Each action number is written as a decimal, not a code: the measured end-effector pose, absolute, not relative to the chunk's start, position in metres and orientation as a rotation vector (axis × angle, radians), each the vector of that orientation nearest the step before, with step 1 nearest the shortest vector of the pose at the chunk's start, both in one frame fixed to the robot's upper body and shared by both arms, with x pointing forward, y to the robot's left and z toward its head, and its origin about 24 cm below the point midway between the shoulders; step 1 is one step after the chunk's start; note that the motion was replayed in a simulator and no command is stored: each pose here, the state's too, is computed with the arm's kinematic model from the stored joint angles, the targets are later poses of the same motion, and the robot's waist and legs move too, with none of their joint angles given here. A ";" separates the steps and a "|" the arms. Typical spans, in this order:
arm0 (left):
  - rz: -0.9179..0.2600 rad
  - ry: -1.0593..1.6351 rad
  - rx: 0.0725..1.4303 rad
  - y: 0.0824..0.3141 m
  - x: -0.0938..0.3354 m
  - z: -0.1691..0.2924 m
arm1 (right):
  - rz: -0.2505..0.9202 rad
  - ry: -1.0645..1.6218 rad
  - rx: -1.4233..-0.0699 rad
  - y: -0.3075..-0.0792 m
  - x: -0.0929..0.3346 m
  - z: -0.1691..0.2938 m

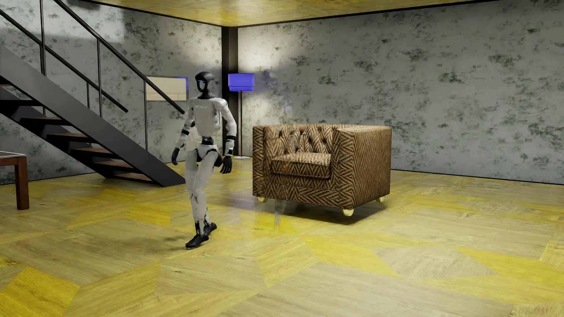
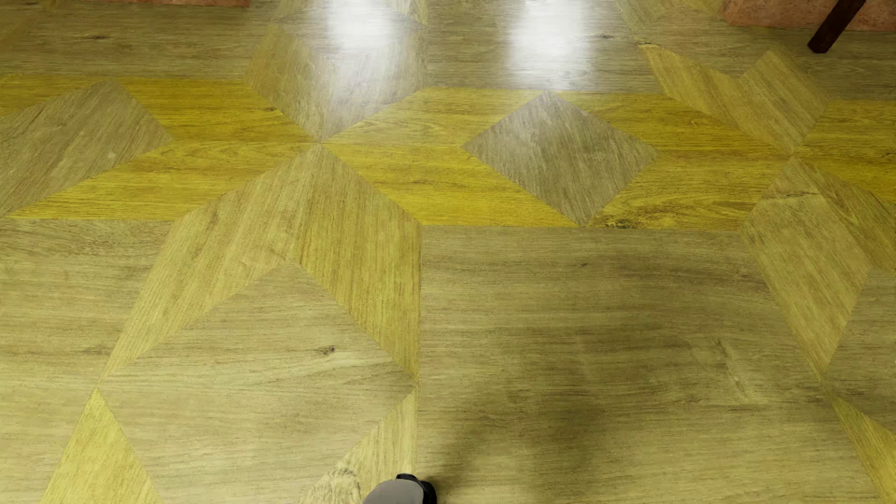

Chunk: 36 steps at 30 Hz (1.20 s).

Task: Head to the armchair

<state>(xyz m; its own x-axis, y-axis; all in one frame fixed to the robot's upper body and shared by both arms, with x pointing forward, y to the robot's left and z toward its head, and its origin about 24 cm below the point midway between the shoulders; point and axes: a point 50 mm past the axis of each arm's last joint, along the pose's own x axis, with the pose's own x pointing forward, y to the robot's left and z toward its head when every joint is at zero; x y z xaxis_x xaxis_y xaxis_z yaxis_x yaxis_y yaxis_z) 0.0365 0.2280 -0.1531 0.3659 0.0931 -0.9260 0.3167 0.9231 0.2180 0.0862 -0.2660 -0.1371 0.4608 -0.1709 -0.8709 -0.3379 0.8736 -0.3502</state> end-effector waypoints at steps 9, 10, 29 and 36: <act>-0.152 1.532 0.355 0.228 -0.080 -0.153 | 0.200 1.070 -0.432 -0.223 0.073 -0.144; -0.155 1.558 0.365 0.231 -0.085 -0.153 | 0.236 1.053 -0.409 -0.207 0.077 -0.146; 0.064 1.032 0.419 0.278 0.109 -0.129 | 0.199 1.498 -0.513 -0.259 -0.042 -0.156; -0.106 1.101 0.413 0.238 0.076 -0.145 | 0.183 1.616 -0.502 -0.264 -0.084 -0.148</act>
